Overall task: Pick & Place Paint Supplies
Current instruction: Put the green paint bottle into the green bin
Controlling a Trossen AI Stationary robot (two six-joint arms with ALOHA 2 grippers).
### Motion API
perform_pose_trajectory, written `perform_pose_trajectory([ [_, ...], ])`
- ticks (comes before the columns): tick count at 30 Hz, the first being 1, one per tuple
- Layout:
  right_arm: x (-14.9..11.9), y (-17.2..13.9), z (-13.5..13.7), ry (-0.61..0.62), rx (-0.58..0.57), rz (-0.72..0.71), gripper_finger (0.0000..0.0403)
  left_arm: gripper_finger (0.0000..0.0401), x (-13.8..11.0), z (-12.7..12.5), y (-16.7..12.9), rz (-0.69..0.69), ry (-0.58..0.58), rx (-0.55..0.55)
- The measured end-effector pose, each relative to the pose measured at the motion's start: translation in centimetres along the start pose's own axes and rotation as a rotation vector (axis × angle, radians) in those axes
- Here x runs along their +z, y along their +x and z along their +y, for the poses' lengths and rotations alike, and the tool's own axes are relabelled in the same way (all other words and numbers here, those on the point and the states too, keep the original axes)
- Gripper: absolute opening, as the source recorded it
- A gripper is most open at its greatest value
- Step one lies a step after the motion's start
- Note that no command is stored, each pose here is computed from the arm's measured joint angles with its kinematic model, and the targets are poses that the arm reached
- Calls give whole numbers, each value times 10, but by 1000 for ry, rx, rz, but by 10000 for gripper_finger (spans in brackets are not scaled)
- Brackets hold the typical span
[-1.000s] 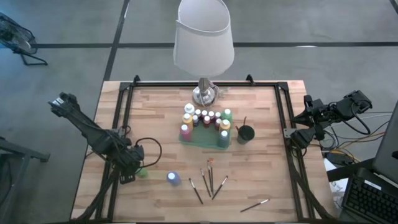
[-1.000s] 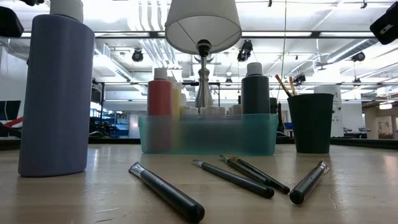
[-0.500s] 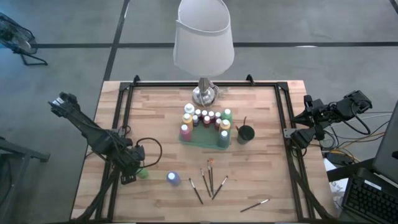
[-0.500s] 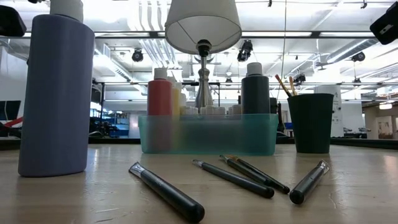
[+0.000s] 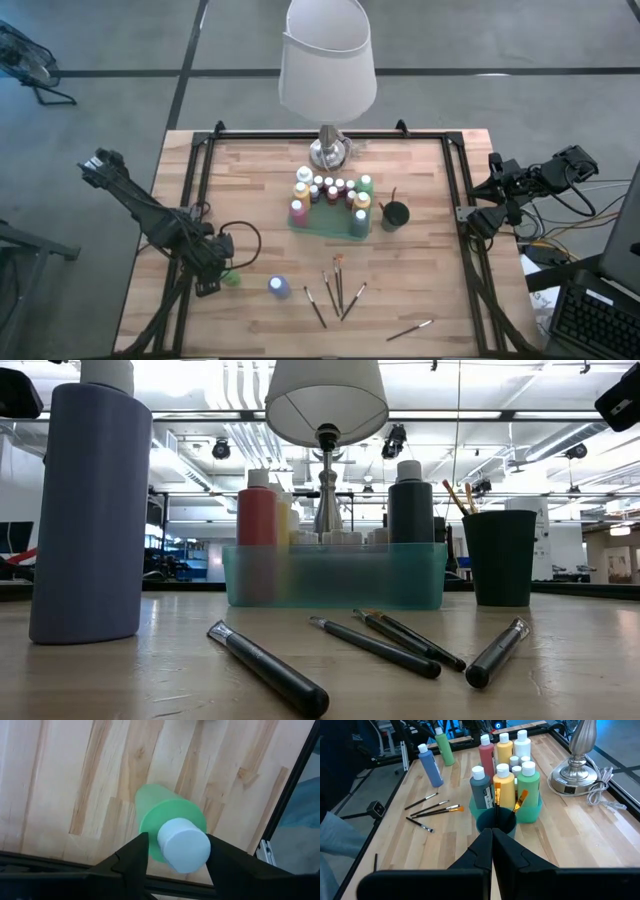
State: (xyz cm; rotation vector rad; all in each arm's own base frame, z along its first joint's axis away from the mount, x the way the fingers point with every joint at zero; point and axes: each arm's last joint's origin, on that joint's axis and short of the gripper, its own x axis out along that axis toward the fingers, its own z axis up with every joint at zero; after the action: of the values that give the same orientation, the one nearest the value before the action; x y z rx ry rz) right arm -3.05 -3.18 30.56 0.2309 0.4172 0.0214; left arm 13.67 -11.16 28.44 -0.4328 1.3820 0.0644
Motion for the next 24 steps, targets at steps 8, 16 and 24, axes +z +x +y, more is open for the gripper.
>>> perform_pose_trajectory([
  [8, 0, 0, 0, 0, 0, 0, 8, 215, 0, 0, 0, 0, -12, -1],
  [16, 0, 0, 0, 0, 0, 0, 8, 225, 1, -2, 0, -10, 11, -16],
  [24, 0, 0, 0, 0, 0, 0, 8, 223, 1, -1, 0, -17, 30, -9],
])
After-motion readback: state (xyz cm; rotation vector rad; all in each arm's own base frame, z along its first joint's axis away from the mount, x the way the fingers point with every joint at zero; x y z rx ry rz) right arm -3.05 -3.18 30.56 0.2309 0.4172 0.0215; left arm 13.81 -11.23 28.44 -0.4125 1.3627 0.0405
